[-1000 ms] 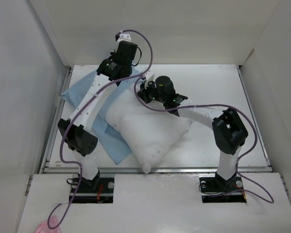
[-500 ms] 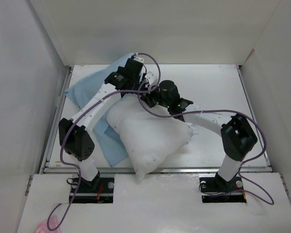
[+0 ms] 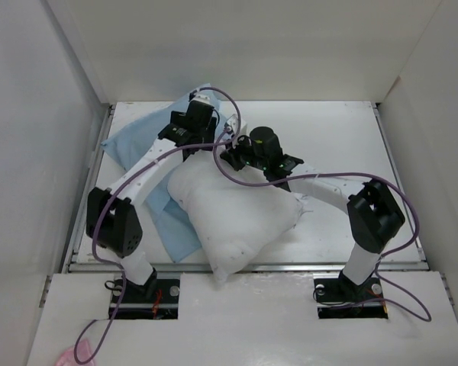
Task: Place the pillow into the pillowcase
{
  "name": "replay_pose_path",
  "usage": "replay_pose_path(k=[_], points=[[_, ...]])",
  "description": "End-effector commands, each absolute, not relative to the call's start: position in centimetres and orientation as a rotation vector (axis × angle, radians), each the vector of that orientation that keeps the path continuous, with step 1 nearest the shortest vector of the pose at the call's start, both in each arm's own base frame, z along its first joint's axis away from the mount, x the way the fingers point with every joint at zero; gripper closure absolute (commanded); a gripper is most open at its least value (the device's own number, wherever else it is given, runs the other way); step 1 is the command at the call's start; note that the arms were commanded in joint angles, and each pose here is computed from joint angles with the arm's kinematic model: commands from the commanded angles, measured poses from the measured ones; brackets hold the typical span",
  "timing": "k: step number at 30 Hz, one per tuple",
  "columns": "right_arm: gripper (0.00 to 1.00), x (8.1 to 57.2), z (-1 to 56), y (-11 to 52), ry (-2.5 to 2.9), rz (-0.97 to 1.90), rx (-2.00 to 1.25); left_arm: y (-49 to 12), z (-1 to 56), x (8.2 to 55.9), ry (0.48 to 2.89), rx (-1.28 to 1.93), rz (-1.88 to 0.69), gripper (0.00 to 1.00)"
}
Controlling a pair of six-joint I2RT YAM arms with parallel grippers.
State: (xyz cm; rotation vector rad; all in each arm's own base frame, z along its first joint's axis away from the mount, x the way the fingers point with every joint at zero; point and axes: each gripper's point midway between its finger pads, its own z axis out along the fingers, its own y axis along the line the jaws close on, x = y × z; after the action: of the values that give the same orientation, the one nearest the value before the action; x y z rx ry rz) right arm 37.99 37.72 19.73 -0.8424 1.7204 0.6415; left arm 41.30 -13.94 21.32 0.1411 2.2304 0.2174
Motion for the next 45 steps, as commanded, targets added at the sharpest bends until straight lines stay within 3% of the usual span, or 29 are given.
replay_pose_path(k=[1, 12, 16, 22, 28, 31, 34, 40, 41, 42, 45], points=[[1.0, 36.4, 22.4, 38.7, 1.635, 0.719, -0.887, -13.8, 19.7, 43.0, 2.247, 0.133, 0.288, 0.25], [1.0, 36.6, 21.9, 38.4, 1.664, 0.705, -0.855, -16.5, 23.3, 44.2, 2.13, 0.212, 0.131, 0.23], [1.0, 37.0, 22.0, 38.1, 1.672, 0.68, -0.836, -19.3, 20.9, 40.2, 2.201, 0.48, -0.043, 0.22], [1.0, 36.8, 22.5, 38.2, 1.66, 0.691, -0.841, -15.9, 18.9, 37.1, 2.272, 0.427, 0.067, 0.18], [1.0, 36.4, 21.6, 39.0, 1.666, 0.734, -0.881, -14.6, 19.5, 41.3, 2.195, 0.217, 0.246, 0.2], [1.0, 36.2, 21.6, 39.1, 1.663, 0.743, -0.888, -14.1, 19.1, 44.0, 2.177, 0.143, 0.385, 0.33], [1.0, 36.1, 21.6, 39.1, 1.661, 0.751, -0.894, -13.4, 19.5, 45.9, 2.159, 0.052, 0.473, 0.52], [1.0, 36.2, 20.8, 38.4, 1.688, 0.71, -0.884, -12.5, 23.9, 47.9, 2.04, -0.039, 0.524, 0.62], [1.0, 36.3, 21.3, 38.2, 1.68, 0.702, -0.874, -12.9, 24.5, 48.4, 2.02, -0.037, 0.501, 0.7], [1.0, 36.4, 21.6, 38.3, 1.668, 0.703, -0.87, -13.8, 24.6, 48.9, 2.026, -0.017, 0.45, 1.0], [1.0, 37.1, 23.1, 39.0, 1.616, 0.734, -0.804, -17.0, 25.1, 48.9, 2.034, 0.087, 0.321, 1.0]])
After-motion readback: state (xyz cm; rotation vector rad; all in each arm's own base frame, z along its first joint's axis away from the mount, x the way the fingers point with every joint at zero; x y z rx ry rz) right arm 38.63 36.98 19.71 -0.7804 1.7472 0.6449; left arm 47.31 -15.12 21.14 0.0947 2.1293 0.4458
